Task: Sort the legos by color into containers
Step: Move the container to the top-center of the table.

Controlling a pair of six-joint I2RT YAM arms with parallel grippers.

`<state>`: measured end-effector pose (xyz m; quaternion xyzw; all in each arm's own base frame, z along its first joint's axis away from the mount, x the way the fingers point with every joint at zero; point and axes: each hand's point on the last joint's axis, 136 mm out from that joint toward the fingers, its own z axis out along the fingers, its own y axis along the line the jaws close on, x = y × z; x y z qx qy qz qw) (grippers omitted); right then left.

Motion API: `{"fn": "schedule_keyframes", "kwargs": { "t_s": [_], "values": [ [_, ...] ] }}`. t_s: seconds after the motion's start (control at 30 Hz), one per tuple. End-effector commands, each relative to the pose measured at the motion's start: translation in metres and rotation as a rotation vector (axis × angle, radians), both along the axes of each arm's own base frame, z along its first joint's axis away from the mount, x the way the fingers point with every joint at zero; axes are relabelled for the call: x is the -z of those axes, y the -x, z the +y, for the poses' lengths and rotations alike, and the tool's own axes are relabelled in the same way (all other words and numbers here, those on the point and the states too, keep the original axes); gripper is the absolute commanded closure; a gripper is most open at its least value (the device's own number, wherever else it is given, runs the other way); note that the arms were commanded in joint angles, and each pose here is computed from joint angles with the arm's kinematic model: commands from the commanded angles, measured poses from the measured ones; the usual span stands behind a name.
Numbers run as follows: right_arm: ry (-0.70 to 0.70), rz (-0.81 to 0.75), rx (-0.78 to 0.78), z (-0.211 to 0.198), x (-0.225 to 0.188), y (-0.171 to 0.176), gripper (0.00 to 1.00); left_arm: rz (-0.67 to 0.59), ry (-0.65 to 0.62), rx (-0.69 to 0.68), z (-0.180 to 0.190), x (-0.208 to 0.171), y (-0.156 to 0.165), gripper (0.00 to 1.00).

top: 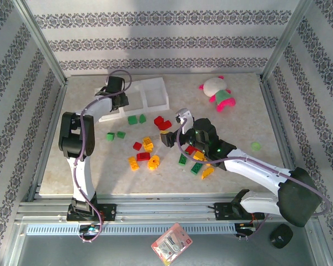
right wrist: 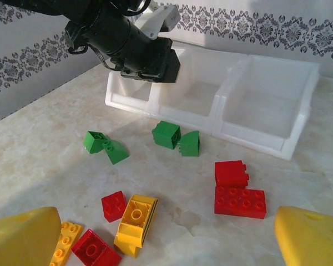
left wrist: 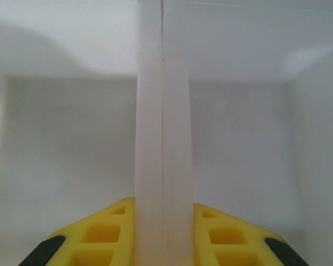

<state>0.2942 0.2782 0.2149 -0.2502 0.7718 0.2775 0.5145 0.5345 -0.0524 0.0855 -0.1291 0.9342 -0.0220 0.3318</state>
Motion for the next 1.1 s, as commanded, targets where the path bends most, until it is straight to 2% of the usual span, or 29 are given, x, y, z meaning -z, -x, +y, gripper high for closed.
{"fn": "schedule_keyframes", "kwargs": {
  "t_s": [0.0,0.23,0.37,0.8,1.07],
  "values": [
    [-0.024,0.0,-0.01,0.001,-0.001,0.007,0.02,0.097,0.056,0.154,-0.045,0.014,0.033,0.9],
    [-0.03,0.004,-0.006,0.001,0.001,0.007,0.02,0.178,0.047,0.202,-0.067,0.022,0.073,0.9],
    [-0.033,0.007,-0.008,0.004,0.002,0.005,0.02,0.172,0.059,0.208,-0.076,0.02,0.088,0.89],
    [-0.036,0.012,-0.012,0.008,0.004,0.003,0.02,0.162,0.034,0.174,-0.084,0.027,0.036,0.89],
    [-0.031,0.016,0.018,0.0,0.008,0.003,0.02,0.17,0.09,0.137,-0.093,0.023,0.033,0.87]
  ]
}}
